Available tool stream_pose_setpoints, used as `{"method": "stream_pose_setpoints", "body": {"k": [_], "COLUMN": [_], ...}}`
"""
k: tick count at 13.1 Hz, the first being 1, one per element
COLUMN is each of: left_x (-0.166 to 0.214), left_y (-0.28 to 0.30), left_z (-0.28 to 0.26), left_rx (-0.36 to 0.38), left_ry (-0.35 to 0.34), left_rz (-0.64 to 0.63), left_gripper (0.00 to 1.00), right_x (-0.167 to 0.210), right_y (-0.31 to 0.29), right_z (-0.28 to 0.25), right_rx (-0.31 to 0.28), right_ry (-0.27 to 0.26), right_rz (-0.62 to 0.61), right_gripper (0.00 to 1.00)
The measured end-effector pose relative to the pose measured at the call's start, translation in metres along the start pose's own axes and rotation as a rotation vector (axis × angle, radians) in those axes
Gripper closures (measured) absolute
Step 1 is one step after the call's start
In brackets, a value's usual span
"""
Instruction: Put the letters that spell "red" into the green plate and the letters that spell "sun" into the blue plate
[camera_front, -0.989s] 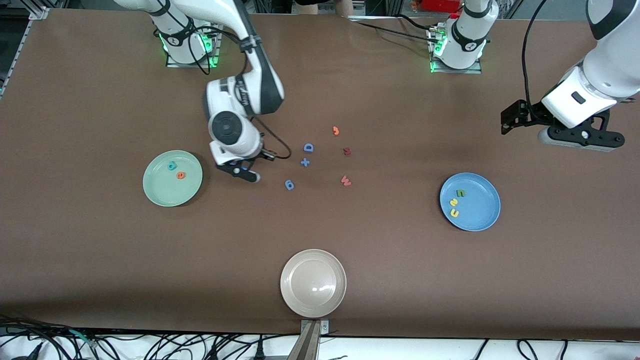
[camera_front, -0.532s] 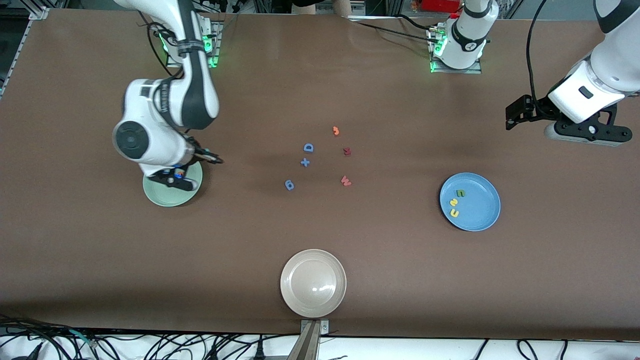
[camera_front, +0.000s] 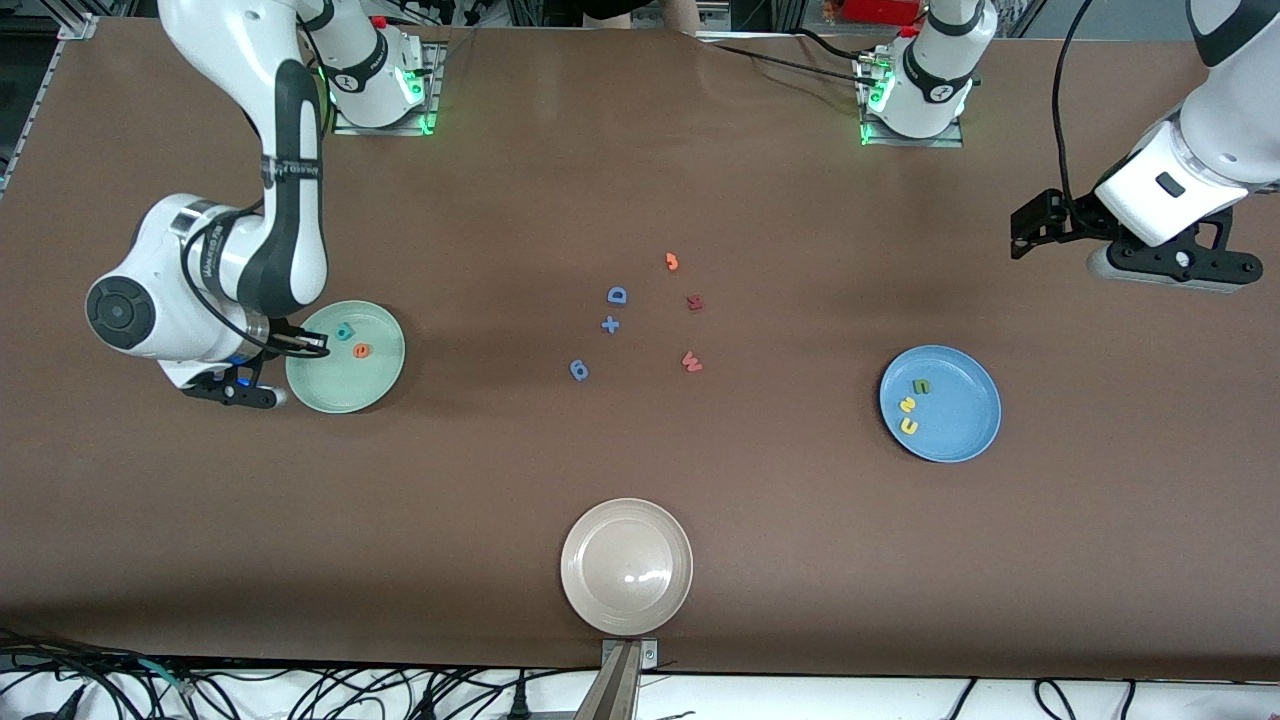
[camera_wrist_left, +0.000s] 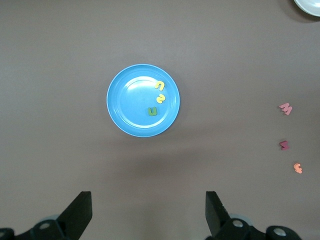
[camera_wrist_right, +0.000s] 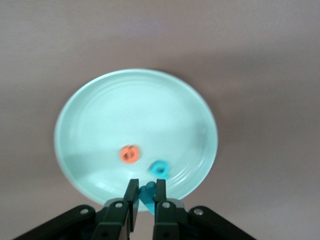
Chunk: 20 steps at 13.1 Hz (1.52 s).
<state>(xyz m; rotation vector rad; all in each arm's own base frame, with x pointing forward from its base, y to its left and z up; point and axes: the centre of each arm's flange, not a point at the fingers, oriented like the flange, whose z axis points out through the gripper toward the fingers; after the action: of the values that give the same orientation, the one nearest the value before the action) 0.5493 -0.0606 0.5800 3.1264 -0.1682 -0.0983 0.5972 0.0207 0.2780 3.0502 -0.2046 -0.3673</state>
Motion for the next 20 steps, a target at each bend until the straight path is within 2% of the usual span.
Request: {"method": "stream_pose_setpoints", "body": {"k": [2, 4, 8, 9, 12, 14, 17, 19, 20], "left_x": [0.000, 0.000, 0.000, 0.000, 0.000, 0.000, 0.000, 0.000, 0.000], "left_y": [-0.005, -0.011, -0.012, -0.012, -0.012, -0.012, -0.012, -0.012, -0.012], "left_z": [0.000, 0.000, 0.000, 0.000, 0.000, 0.000, 0.000, 0.000, 0.000], "left_rx": [-0.001, -0.001, -0.001, -0.002, -0.002, -0.001, -0.001, -0.001, -0.002], "left_ry": [-0.001, -0.001, -0.002, -0.002, -0.002, -0.002, -0.002, -0.002, -0.002], "left_rz": [-0.006, 0.005, 0.016, 0.017, 0.020, 0.021, 0.021, 0.021, 0.021], "left_gripper": [0.00, 0.00, 0.00, 0.00, 0.00, 0.00, 0.00, 0.00, 0.00], "right_x": [0.013, 0.023, 0.029, 0.029, 0.029, 0.026, 0.014, 0.000, -0.007], "right_y": [0.009, 0.017, 0.020, 0.019, 0.017, 0.013, 0.029, 0.037, 0.038], "right_z": [0.035, 0.072, 0.090, 0.090, 0.086, 0.070, 0.003, -0.053, -0.083], "right_rx": [-0.004, 0.036, 0.058, 0.059, 0.067, 0.099, 0.152, 0.167, 0.167], "right_ry": [0.008, -0.005, 0.001, 0.002, 0.002, -0.023, -0.034, -0.012, 0.000], "right_rz": [-0.034, -0.039, -0.037, -0.037, -0.040, -0.047, -0.032, -0.030, -0.035], "right_gripper": [0.83, 0.83, 0.83, 0.76, 0.43, 0.26, 0.25, 0.21, 0.15]}}
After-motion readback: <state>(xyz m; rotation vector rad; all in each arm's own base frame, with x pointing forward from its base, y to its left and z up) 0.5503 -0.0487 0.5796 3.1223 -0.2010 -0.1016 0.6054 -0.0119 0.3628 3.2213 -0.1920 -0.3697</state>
